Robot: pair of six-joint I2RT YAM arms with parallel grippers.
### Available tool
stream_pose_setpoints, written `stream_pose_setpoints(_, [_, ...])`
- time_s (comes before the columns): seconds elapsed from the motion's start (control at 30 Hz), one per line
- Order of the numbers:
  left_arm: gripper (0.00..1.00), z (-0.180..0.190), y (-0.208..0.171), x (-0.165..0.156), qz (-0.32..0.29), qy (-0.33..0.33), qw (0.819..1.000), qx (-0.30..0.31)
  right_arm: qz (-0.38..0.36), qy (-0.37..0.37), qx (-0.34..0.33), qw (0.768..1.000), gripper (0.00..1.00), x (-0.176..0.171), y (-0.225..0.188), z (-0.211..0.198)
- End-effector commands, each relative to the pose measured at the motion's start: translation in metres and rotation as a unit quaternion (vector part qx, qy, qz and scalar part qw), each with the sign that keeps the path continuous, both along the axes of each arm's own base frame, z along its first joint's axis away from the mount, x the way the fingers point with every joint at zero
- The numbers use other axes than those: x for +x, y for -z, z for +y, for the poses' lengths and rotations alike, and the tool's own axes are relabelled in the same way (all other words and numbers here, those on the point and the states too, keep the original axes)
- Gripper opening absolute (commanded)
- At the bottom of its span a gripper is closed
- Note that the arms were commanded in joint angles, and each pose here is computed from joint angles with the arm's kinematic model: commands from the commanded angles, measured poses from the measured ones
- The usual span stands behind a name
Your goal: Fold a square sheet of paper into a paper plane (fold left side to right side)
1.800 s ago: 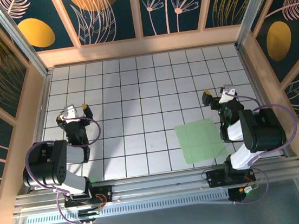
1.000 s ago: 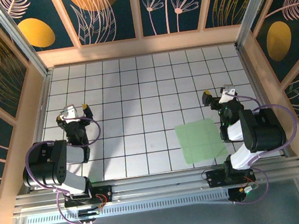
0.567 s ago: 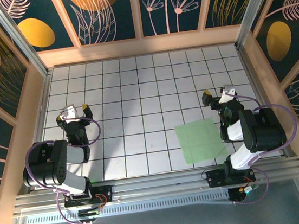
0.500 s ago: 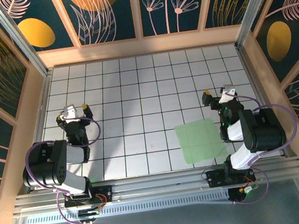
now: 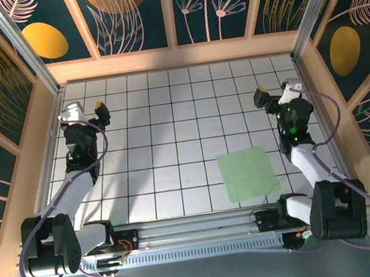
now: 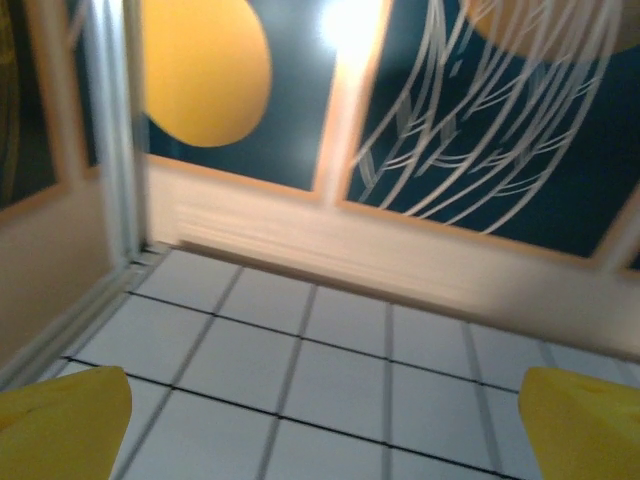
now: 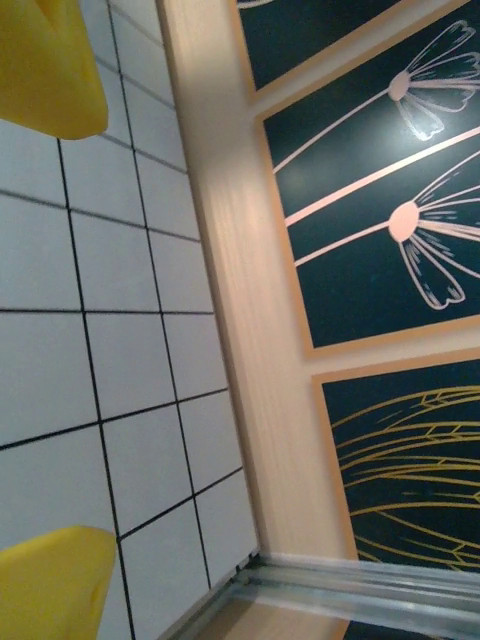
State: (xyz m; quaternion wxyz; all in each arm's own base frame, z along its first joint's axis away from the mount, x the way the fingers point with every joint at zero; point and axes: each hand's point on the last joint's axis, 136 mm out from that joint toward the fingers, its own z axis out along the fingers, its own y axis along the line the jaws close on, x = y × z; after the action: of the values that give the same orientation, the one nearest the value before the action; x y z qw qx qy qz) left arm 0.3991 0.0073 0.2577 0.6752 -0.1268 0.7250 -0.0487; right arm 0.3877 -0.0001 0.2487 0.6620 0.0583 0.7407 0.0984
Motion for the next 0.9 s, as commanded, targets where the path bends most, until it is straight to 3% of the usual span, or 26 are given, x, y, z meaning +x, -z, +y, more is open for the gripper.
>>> stream_pose_setpoints(0.0, [0.99, -0.026, 0.037, -0.012, 0.106, 0.062, 0.987, -0.099, 0.142, -0.034, 0.075, 0.986, 0.99, -0.016, 0.035, 0.017])
stream_pose_setpoints(0.1, [0.97, -0.049, 0.048, -0.025, 0.132, 0.113, 0.970, -0.171, 0.195, -0.087, 0.142, 0.967, 0.96, -0.027, 0.043, 0.042])
stream_pose_setpoints(0.23, [0.94, -0.085, 0.071, -0.045, 0.170, 0.184, 0.927, -0.278, 0.291, -0.141, 0.212, 0.922, 0.93, -0.050, 0.071, 0.076])
stream_pose_setpoints(0.37, [0.92, -0.130, 0.097, -0.065, 0.210, 0.226, 0.892, -0.330, 0.387, -0.187, 0.235, 0.872, 0.90, -0.086, 0.109, 0.118])
stream_pose_setpoints(0.47, [0.91, -0.165, 0.109, -0.076, 0.238, 0.256, 0.871, -0.346, 0.456, -0.209, 0.210, 0.839, 0.89, -0.118, 0.137, 0.149])
stream_pose_setpoints(0.6, [0.91, -0.187, 0.110, -0.076, 0.244, 0.269, 0.868, -0.338, 0.518, -0.219, 0.191, 0.804, 0.85, -0.155, 0.164, 0.169])
stream_pose_setpoints(0.87, [0.91, -0.190, 0.111, -0.071, 0.248, 0.260, 0.876, -0.323, 0.567, -0.203, 0.164, 0.781, 0.84, -0.192, 0.194, 0.161])
